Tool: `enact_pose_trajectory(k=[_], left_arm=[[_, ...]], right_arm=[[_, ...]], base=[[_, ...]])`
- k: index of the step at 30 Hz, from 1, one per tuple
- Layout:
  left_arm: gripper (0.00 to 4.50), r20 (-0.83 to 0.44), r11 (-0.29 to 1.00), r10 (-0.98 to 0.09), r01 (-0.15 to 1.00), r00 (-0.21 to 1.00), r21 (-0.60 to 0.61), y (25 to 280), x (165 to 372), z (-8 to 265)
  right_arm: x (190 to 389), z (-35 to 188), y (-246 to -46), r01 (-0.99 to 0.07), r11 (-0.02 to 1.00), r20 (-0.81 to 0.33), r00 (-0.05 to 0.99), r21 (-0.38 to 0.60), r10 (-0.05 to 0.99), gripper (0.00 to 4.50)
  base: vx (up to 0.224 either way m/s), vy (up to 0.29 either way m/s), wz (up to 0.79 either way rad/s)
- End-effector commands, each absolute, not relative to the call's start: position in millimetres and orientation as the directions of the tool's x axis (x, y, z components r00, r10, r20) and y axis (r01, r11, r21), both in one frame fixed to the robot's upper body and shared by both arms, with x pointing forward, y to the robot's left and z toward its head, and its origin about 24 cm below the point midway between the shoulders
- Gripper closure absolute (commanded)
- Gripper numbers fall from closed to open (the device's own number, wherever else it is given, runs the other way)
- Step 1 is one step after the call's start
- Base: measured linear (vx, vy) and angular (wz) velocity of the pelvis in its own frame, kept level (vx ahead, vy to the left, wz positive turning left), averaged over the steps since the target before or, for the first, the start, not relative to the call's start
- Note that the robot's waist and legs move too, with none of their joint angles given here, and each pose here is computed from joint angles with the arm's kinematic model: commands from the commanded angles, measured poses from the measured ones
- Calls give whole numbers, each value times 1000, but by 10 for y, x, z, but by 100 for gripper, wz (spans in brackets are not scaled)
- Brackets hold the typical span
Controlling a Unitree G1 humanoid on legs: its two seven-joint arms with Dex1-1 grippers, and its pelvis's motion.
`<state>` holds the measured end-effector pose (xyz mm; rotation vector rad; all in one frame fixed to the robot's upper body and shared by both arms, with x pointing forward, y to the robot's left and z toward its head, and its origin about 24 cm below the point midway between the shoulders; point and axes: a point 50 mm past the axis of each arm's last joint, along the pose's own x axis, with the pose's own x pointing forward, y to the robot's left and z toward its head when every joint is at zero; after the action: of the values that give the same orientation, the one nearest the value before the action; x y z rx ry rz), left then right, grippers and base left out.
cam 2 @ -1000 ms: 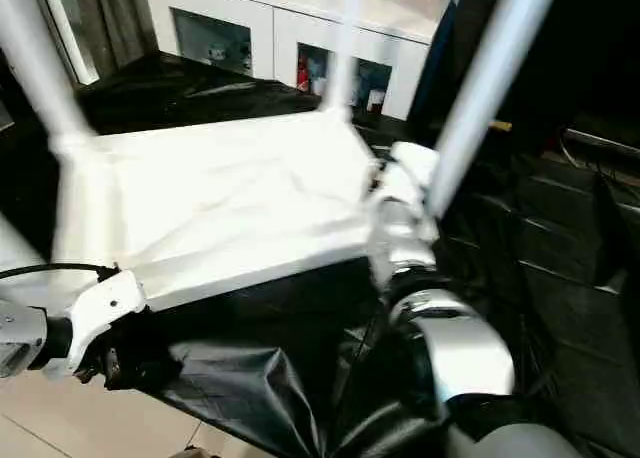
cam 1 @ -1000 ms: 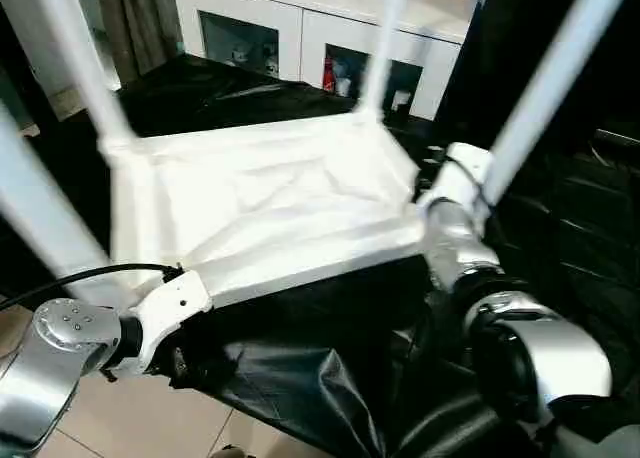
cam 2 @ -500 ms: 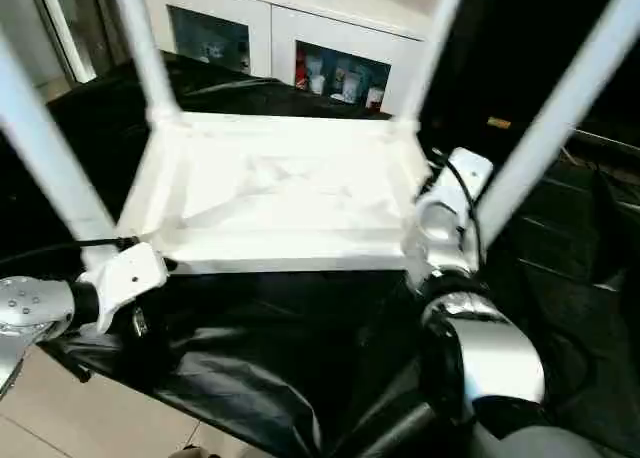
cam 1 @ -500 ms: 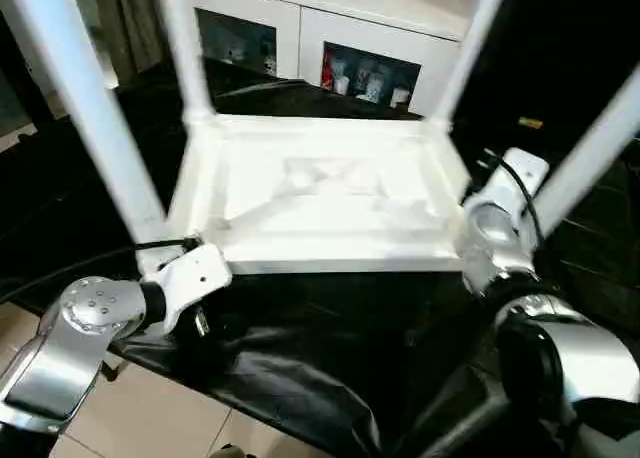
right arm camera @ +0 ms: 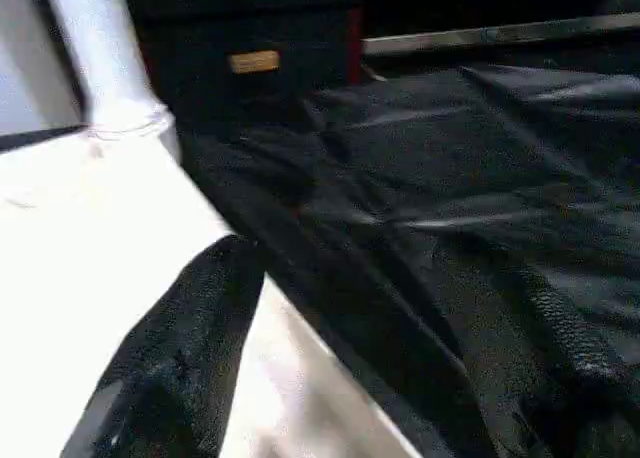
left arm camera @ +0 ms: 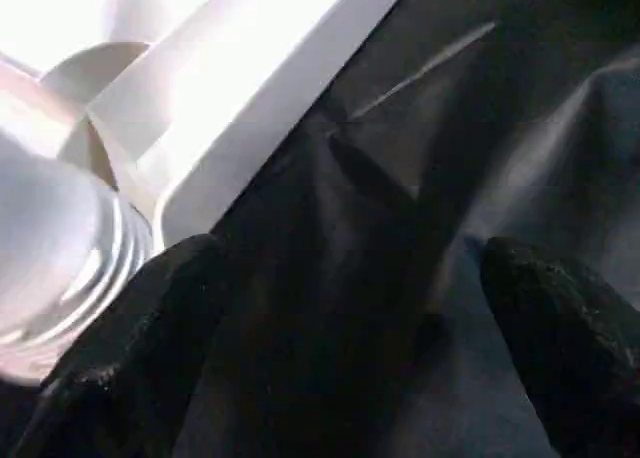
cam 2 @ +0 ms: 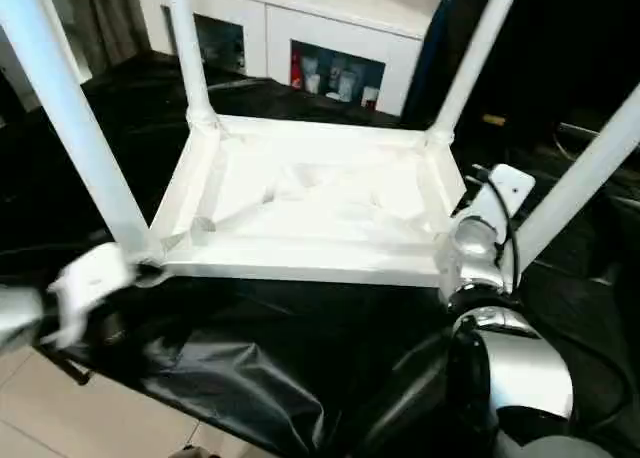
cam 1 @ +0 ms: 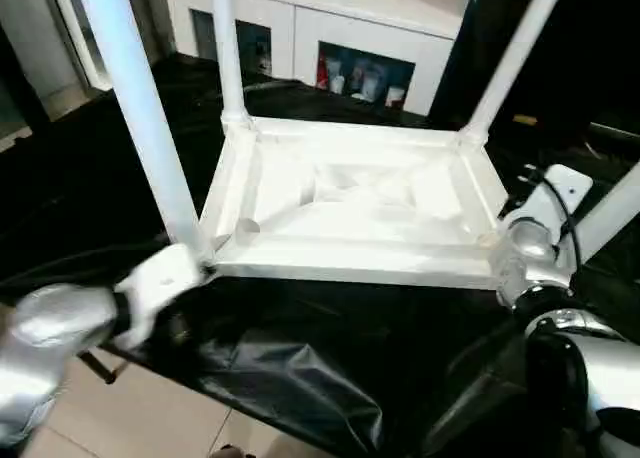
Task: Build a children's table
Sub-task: Rotate leg to tighten, then rotate table base
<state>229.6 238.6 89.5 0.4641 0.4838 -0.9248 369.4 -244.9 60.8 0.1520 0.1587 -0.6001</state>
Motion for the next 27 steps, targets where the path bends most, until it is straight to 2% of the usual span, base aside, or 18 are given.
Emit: enact_pose_trajectory(k=[1,3,4,5,7,9,10,11,16,17,21,23,26,27], left_arm=[[3,-568,523,-664,845,487,113,2492,2215,1025],[3,-572,538,-664,839,482,83,2689,2142,1112],[3,-572,538,-664,839,482,83,2689,2142,1112],[3,-569,549,-654,830,498,96,2741,2149,1135],[3,-536,594,-626,792,566,143,2903,2204,1231],[3,-488,621,-616,762,619,182,3033,2259,1324],[3,-469,626,-617,755,632,194,3070,2277,1352],[3,-392,659,-621,722,679,209,3137,2340,1413],[3,-253,707,-642,687,724,170,3172,2413,1479],[3,-210,710,-661,691,720,134,3167,2428,1477],[3,-174,693,-702,719,691,58,3153,2456,1427],[3,-173,685,-711,727,682,49,3140,2471,1400],[3,-122,662,-742,749,659,16,3050,2581,1324],[3,-114,654,-750,756,651,11,3025,2600,1317]], right_arm=[[3736,641,-2338,426,889,-142,903,166,-406,143],[3773,667,-2104,180,968,-69,983,172,-171,143],[3773,667,-2104,180,968,-69,983,172,-171,143],[3770,661,-2050,125,979,-60,991,161,-117,143],[3704,607,-1871,-102,988,-33,994,119,107,143],[3593,543,-1744,-268,961,-25,962,72,271,143],[3549,520,-1712,-310,949,-26,950,52,311,143],[3451,475,-1682,-354,934,-31,934,46,355,143],[3270,407,-1764,-310,950,-34,950,39,311,143],[3136,389,-1818,-292,955,-31,955,40,294,143],[2835,404,-1878,-337,938,-28,940,87,340,143],[2754,396,-1909,-359,931,-37,931,74,362,143],[2507,363,-2066,-381,921,-94,917,77,387,143],[2484,359,-2094,-375,924,-104,918,77,382,143]], base=[[0,0,0],[0,0,0],[0,0,0],[0,0,0],[0,0,0],[0,0,0],[0,0,0],[0,0,0],[0,0,0],[0,0,0],[0,0,0],[0,0,0],[0,0,0],[0,0,0]])
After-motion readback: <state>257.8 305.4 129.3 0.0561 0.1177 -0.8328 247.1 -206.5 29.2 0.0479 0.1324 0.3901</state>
